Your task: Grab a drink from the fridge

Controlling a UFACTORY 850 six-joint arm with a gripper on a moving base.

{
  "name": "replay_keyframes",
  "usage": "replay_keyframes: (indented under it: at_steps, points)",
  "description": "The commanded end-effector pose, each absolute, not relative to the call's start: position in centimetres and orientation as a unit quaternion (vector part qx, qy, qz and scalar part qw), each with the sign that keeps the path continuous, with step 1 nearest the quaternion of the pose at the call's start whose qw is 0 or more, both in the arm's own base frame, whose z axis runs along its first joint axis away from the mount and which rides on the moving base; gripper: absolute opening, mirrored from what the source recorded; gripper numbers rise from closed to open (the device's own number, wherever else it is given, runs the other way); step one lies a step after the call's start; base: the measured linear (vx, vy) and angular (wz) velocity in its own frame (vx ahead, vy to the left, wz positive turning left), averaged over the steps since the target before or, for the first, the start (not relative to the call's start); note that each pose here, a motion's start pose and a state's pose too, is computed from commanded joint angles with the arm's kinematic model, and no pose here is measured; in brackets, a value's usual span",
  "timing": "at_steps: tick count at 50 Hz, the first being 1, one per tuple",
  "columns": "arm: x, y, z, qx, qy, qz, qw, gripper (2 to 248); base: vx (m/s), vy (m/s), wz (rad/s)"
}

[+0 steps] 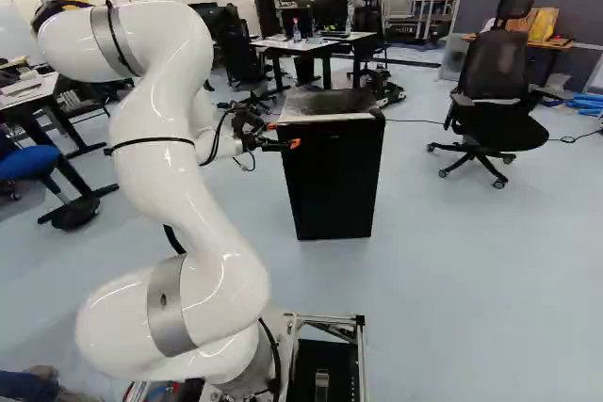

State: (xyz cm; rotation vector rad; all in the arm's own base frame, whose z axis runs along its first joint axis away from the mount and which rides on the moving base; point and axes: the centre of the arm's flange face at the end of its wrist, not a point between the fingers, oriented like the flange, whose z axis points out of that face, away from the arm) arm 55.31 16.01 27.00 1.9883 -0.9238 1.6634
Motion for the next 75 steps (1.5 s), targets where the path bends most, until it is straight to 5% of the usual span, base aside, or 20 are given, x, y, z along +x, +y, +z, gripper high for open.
replay_keyframes:
  at_steps: [45,75]
  points:
    - [46.1,15.9,27.5,0.738,-0.301,0.565,0.214,247,0.000,0.000,0.000]
    - [45.7,15.6,27.4,0.733,-0.320,0.557,0.225,247,0.000,0.000,0.000]
